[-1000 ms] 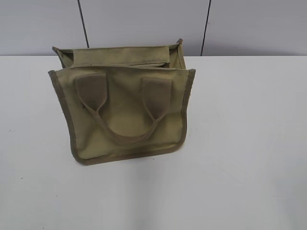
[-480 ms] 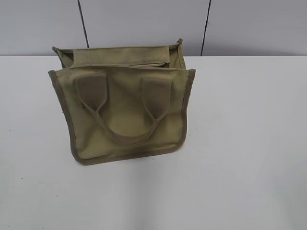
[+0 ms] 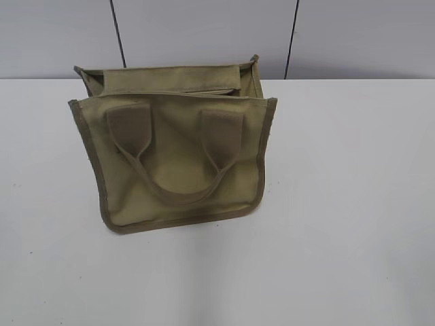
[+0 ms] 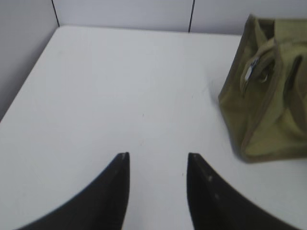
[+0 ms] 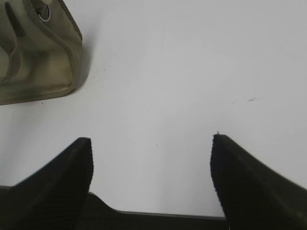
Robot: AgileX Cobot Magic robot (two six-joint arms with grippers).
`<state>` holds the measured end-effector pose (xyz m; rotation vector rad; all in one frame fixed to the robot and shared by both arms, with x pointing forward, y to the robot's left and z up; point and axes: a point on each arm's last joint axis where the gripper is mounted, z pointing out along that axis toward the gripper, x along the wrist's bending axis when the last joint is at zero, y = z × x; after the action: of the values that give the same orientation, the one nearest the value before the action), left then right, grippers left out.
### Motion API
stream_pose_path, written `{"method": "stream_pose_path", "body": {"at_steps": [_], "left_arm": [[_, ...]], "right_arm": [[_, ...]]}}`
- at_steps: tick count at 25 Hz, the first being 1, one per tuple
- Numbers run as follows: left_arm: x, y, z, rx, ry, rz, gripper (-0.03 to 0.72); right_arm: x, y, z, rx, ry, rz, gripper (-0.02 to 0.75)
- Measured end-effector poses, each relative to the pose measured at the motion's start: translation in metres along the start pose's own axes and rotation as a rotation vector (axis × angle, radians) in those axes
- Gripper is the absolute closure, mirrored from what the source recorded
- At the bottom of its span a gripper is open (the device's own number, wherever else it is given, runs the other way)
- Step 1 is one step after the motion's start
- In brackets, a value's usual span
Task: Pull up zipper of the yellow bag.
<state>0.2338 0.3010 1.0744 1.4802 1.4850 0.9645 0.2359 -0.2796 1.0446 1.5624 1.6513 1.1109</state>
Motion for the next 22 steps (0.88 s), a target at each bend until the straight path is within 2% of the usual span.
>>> {"method": "stream_pose_path", "body": {"at_steps": [2,4,7,12,15,18,22], "left_arm": [[0.0,0.01,-0.004,-0.092,-0.002,0.0,0.272],[0.0,0.019,-0.003,-0.182,0.001,0.004,0.2],[0.0,0.032,0.007,-0.296,-0.002,0.005,0.164],[0.0,0.042,0.051,-0.443,-0.009,-0.002,0.166],[0.0,0.044,0.081,-0.505,-0.013,-0.022,0.201],[0.0,0.041,0.113,-0.496,-0.007,-0.008,0.25],[-0.003,0.038,0.156,-0.439,-0.032,0.076,0.28]], "right_arm": [[0.0,0.0,0.0,0.0,0.0,0.0,0.155],[0.0,0.0,0.0,0.0,0.0,0.0,0.155],[0.0,0.0,0.0,0.0,0.0,0.0,0.155],[0.0,0.0,0.0,0.0,0.0,0.0,0.155],[0.0,0.0,0.0,0.0,0.0,0.0,0.155],[0.0,0.0,0.0,0.0,0.0,0.0,0.155],[0.0,0.0,0.0,0.0,0.0,0.0,0.155]]}}
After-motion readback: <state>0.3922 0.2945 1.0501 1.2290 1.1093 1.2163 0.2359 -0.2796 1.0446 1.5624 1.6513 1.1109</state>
